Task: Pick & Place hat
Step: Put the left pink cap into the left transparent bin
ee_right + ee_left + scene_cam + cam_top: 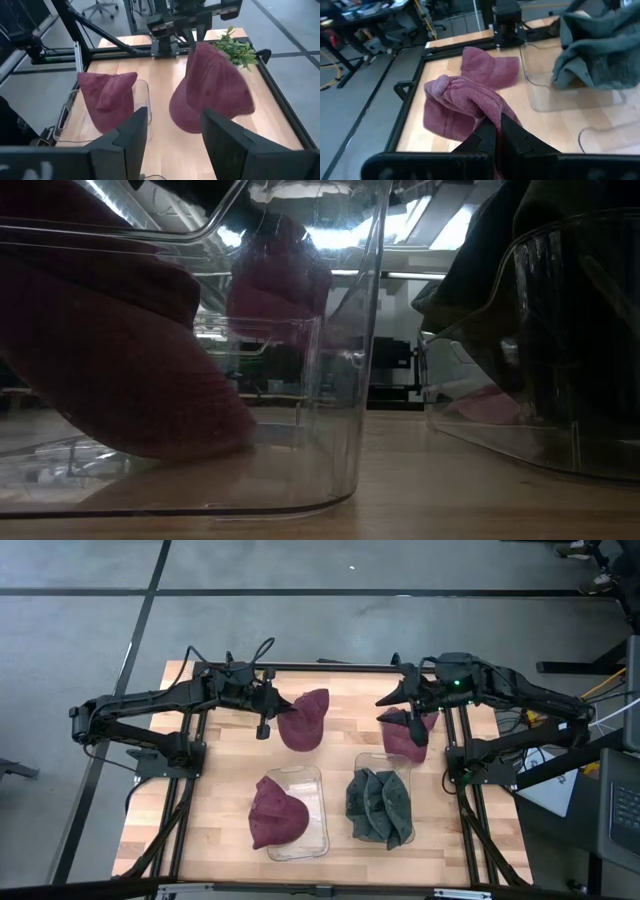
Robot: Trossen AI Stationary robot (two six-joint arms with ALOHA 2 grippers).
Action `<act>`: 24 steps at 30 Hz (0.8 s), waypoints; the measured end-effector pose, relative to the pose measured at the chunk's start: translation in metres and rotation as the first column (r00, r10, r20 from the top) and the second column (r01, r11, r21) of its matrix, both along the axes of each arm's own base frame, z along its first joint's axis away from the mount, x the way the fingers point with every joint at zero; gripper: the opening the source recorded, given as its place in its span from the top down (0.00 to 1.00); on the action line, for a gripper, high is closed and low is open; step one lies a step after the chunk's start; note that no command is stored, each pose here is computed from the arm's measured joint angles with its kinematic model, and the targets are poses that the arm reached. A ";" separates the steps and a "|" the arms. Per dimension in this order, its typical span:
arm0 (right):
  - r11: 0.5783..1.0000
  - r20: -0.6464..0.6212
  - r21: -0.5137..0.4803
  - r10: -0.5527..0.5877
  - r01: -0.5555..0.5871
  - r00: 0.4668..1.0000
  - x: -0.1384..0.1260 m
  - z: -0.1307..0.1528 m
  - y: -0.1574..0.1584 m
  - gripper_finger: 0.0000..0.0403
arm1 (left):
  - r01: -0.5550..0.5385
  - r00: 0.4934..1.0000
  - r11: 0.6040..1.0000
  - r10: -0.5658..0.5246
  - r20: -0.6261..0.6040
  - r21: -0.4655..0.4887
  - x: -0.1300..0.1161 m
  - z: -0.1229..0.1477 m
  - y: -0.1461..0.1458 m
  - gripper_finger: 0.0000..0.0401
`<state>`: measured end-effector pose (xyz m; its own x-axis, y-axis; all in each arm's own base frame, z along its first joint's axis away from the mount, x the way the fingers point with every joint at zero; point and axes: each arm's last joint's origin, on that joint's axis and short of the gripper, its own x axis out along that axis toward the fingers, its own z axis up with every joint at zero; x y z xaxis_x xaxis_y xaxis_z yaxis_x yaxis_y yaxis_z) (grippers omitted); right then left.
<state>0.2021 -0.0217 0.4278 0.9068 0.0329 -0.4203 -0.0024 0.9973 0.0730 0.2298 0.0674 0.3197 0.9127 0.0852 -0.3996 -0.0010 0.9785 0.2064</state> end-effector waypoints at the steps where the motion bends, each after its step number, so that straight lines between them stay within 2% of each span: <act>1: 1.000 0.007 0.005 -0.003 0.003 1.000 -0.002 -0.001 0.000 0.55 | -0.009 1.000 1.000 0.009 0.009 -0.007 -0.001 0.002 -0.001 0.99; 8: 1.000 0.005 0.009 0.007 -0.007 1.000 -0.009 -0.004 0.002 0.55 | -0.080 0.995 0.996 0.082 0.065 -0.031 -0.012 0.015 -0.009 0.99; 13: 0.999 0.003 -0.029 0.024 -0.024 1.000 -0.009 -0.004 0.002 0.55 | -0.125 0.988 0.991 0.128 0.084 -0.050 -0.021 0.022 -0.019 0.99; 19: 0.996 0.000 -0.074 0.045 -0.045 0.999 -0.009 -0.004 0.002 0.55 | -0.226 0.966 0.969 0.236 0.106 -0.103 -0.026 0.026 -0.036 0.99; 24: 0.993 -0.006 -0.104 0.059 -0.060 0.998 -0.009 -0.005 0.002 0.55 | -0.291 0.940 0.939 0.316 0.127 -0.184 -0.026 0.028 -0.057 0.99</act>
